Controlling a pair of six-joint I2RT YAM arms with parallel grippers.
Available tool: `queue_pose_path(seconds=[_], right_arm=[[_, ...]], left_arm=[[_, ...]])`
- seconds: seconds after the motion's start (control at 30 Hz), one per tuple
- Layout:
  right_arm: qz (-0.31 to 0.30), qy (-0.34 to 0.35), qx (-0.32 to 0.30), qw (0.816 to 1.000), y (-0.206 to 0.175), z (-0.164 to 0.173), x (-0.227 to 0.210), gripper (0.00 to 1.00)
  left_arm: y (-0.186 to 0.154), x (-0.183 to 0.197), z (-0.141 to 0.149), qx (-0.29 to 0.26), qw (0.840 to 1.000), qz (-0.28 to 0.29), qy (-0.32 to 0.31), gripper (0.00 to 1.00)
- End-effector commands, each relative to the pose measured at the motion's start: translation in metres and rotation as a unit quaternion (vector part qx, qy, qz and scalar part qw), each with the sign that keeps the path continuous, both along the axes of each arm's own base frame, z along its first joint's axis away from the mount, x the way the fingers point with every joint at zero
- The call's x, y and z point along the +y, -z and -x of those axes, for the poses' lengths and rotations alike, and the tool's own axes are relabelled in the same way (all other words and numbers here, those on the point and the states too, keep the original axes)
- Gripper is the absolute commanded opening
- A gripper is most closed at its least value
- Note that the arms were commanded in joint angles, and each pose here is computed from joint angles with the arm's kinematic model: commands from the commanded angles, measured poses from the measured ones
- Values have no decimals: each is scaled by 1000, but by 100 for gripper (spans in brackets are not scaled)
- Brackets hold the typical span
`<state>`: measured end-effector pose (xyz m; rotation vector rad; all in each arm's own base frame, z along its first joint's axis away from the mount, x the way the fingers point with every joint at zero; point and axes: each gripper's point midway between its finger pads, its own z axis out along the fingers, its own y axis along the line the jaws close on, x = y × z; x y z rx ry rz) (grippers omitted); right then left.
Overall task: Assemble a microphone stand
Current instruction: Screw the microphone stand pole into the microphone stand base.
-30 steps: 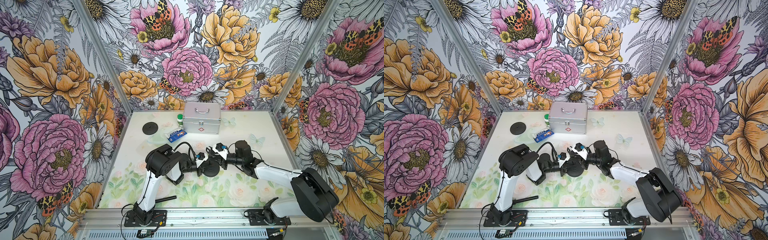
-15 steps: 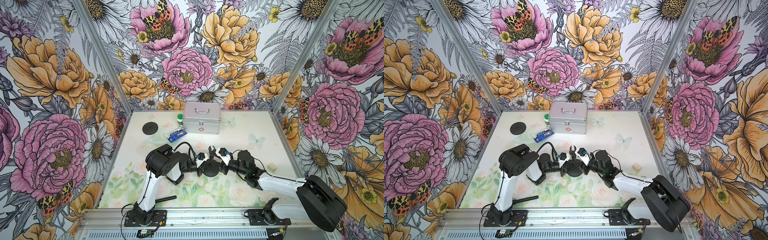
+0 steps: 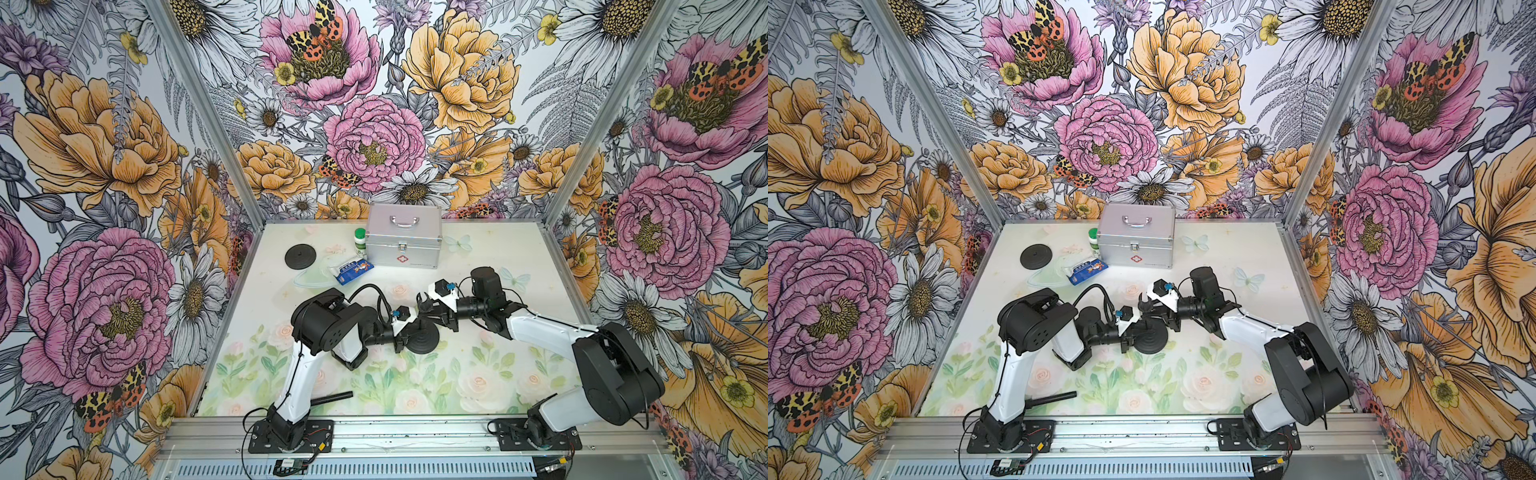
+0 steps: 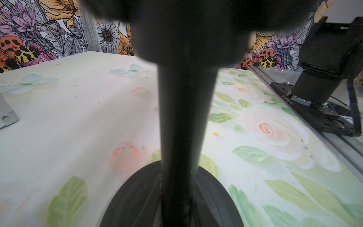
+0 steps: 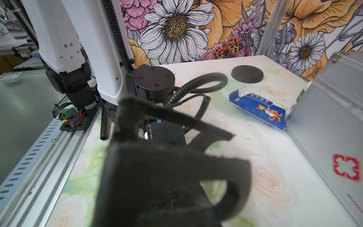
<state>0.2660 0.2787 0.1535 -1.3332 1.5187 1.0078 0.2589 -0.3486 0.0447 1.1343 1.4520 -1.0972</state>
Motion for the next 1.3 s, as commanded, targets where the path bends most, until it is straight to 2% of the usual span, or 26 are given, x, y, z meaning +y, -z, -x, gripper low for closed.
queue_pose_path(seconds=[0.0, 0.03, 0.13, 0.17, 0.23, 0.27, 0.3, 0.33, 0.37, 0.4, 0.43, 0.47, 0.53, 0.6, 0.73, 0.87, 1.1, 1.2, 1.27], right_arm=[[36, 30, 19, 999, 18, 3, -5, 6], [43, 56, 19, 997, 23, 0, -8, 0], [41, 225, 2, 973, 29, -23, -23, 0], [47, 302, -13, 952, 32, -28, -33, 0], [54, 399, -36, 915, 35, -25, -50, 0], [53, 435, -41, 898, 36, -23, -59, 0], [49, 448, -39, 892, 37, -21, -62, 0], [42, 442, -32, 895, 38, -17, -60, 0], [35, 418, -29, 908, 37, -13, -51, 0], [35, 381, -29, 923, 37, -7, -40, 8], [36, 324, -33, 945, 34, 2, -23, 20], [37, 267, -34, 962, 33, 13, -10, 29], [25, 174, -23, 984, 25, 30, 5, 38], [-7, 89, 2, 996, 11, 45, 10, 40], [-25, -10, 36, 999, -4, 50, 1, 42], [-31, -99, 91, 990, -11, 53, -6, 40], [-26, -97, 65, 993, -11, 30, 0, 39], [-7, -80, 56, 995, 0, 24, 0, 29], [17, -46, 45, 998, 9, 15, -3, 17]], left_arm=[[2, -2, 5, 3, 1000, -5, 1, 23], [3, -2, 3, 5, 1000, -6, -5, 23], [6, -3, 1, 14, 1000, -8, -14, 23], [8, -4, 1, 14, 1000, -10, -16, 24], [13, -5, 2, 15, 1000, -13, -16, 23], [14, -5, 1, 17, 1000, -13, -17, 24], [15, -5, 0, 19, 1000, -14, -18, 24], [15, -5, -1, 22, 1000, -13, -17, 24], [16, -4, -1, 24, 999, -13, -17, 23], [16, -4, -1, 25, 999, -13, -17, 23], [15, -3, -1, 25, 999, -12, -16, 23], [16, -3, -1, 26, 999, -13, -16, 23], [15, -3, 0, 23, 1000, -13, -15, 23], [15, -1, 0, 24, 1000, -13, -16, 23], [14, 4, 2, 20, 1000, -16, -16, 23], [14, 5, 5, 24, 1000, -13, -5, 23], [12, 9, 4, 24, 1000, -13, -7, 23], [12, 9, 4, 26, 1000, -13, -5, 23], [12, 9, 4, 23, 1000, -13, -7, 23]])
